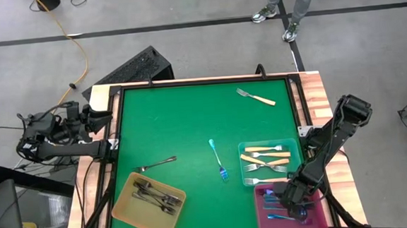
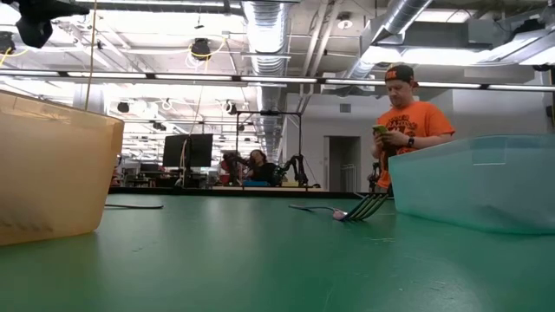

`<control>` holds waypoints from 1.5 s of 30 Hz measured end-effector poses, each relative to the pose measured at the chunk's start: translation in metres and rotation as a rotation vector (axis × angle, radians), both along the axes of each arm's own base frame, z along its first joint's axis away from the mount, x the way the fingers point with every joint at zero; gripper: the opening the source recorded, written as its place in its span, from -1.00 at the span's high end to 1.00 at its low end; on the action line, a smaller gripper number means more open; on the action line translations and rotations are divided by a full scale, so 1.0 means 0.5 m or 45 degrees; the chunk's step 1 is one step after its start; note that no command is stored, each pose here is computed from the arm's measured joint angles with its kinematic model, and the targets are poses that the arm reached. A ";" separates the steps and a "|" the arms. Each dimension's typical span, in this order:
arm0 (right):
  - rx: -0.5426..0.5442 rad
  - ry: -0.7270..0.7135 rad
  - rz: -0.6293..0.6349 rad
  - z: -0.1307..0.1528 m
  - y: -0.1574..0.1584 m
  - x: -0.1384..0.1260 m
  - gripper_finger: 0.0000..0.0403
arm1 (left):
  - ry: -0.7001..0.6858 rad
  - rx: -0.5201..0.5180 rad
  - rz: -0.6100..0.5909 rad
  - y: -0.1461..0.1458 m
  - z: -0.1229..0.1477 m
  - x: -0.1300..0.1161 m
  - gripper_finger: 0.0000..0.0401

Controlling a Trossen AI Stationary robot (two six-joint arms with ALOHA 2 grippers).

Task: Sort silverware by color (type)
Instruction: Put the black fork into the orange bin

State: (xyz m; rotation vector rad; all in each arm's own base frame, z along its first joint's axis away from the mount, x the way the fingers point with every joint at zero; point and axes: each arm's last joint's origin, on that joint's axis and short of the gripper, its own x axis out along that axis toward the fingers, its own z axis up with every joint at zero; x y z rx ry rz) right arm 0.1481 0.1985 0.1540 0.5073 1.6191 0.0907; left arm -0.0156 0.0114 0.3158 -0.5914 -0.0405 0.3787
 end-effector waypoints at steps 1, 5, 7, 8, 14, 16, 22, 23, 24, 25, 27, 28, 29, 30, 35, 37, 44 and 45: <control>0.015 0.005 0.006 0.003 0.002 0.001 0.17 | 0.000 0.001 0.000 0.000 0.000 0.000 0.21; 0.067 0.013 0.037 0.018 0.012 0.006 0.07 | 0.012 0.031 0.000 0.000 0.000 0.000 0.21; 0.089 0.001 0.057 0.028 0.018 0.010 0.06 | 0.016 0.037 -0.001 0.000 0.000 0.000 0.21; 0.095 -0.004 0.058 0.032 0.020 0.012 0.07 | 0.015 0.036 -0.001 0.000 0.000 0.000 0.21; 0.090 0.000 0.061 0.052 0.026 0.017 0.11 | 0.016 0.038 0.000 0.000 0.000 0.000 0.21; 0.087 0.002 0.061 0.058 0.027 0.018 0.11 | 0.017 0.040 0.012 0.001 0.000 0.000 0.21; 0.078 0.004 0.071 0.087 0.032 0.026 0.10 | 0.010 0.025 0.021 0.001 0.000 -0.001 0.21; 0.072 0.004 0.078 0.094 0.032 0.028 0.10 | 0.010 0.025 0.021 0.001 0.000 -0.001 0.21; 0.065 0.007 0.080 0.100 0.032 0.030 0.10 | 0.011 0.025 0.021 0.001 0.000 0.000 0.21; 0.057 0.012 0.083 0.105 0.031 0.031 0.11 | 0.010 0.025 0.021 0.001 0.000 0.000 0.21; 0.043 0.014 0.093 0.118 0.028 0.036 0.11 | 0.010 0.025 0.021 0.001 0.000 0.000 0.21; 0.039 0.010 0.100 0.125 0.027 0.039 0.11 | 0.010 0.025 0.022 0.001 0.000 0.000 0.21; 0.034 0.009 0.106 0.131 0.026 0.041 0.11 | 0.010 0.025 0.023 0.001 0.000 0.000 0.21; 0.026 0.007 0.110 0.136 0.024 0.044 0.11 | 0.010 0.025 0.024 0.001 0.000 0.000 0.21; 0.020 -0.040 0.093 0.150 0.014 0.064 0.12 | 0.018 0.025 0.025 0.001 -0.001 -0.001 0.21; 0.016 -0.056 0.076 0.153 0.007 0.073 0.12 | 0.025 0.026 0.025 0.001 -0.002 -0.001 0.21; 0.015 -0.110 -0.008 0.155 -0.029 0.115 0.12 | 0.040 0.022 0.024 0.001 -0.005 -0.001 0.21; 0.025 -0.125 -0.019 0.156 -0.035 0.123 0.12 | 0.039 0.017 0.024 0.001 -0.005 -0.001 0.21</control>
